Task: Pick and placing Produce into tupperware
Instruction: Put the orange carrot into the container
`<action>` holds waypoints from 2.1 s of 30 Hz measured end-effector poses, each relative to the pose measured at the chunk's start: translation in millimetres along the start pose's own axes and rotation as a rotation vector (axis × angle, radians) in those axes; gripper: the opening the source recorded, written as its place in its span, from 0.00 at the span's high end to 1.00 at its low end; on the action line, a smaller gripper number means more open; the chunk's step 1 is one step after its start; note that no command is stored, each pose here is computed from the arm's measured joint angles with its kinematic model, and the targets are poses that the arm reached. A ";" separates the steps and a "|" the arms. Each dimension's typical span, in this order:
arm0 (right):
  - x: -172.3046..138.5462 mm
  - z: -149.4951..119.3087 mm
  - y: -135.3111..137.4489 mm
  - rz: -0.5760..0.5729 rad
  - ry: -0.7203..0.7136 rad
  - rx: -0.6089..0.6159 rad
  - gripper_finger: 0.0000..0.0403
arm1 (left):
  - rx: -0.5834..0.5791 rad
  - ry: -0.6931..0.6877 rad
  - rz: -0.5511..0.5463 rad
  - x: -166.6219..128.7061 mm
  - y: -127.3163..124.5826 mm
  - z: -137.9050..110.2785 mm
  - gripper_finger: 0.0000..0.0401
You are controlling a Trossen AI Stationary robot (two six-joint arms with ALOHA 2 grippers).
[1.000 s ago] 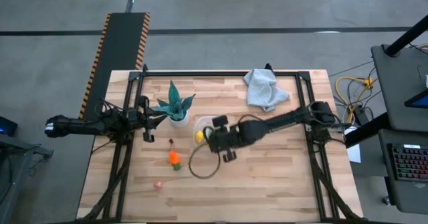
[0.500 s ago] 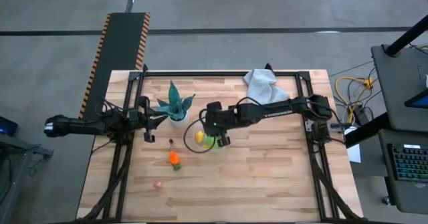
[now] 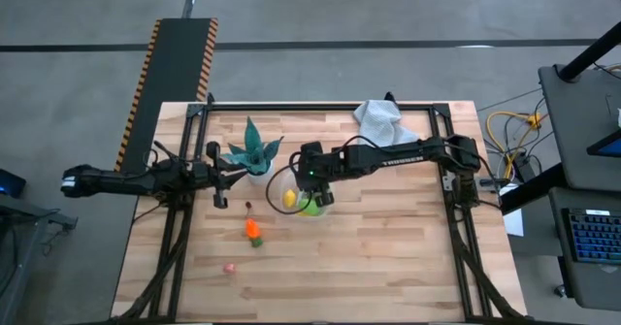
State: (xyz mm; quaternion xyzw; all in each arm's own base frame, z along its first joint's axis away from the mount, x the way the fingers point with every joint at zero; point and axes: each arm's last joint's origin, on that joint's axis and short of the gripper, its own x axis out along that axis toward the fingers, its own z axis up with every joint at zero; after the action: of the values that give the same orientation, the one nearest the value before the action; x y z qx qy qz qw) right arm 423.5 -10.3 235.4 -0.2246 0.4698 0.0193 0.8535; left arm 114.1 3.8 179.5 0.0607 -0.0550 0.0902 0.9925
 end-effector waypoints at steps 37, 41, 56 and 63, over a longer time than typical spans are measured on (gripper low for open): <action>-226.0 -88.5 41.8 -0.051 -0.603 0.269 0.80 | -0.088 -0.058 0.003 -1.4 0.9 5.6 0.88; -233.8 -128.7 59.0 -0.079 -0.705 0.322 0.81 | -0.088 -0.060 0.003 -1.4 1.0 5.8 0.88; -199.1 -229.0 94.8 -0.154 -0.940 0.295 0.90 | -0.087 -0.055 0.008 -1.3 1.1 5.4 0.88; -193.4 -256.2 98.9 -0.297 -0.976 0.347 0.98 | -0.085 -0.046 0.007 -0.8 0.9 4.6 0.88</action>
State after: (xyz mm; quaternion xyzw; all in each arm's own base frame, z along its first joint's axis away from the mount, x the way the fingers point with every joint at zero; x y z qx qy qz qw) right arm 88.3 10.1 238.8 -0.1093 -0.0222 -0.0775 0.9907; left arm 112.7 3.9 184.0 0.0205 -0.0820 0.0898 0.9924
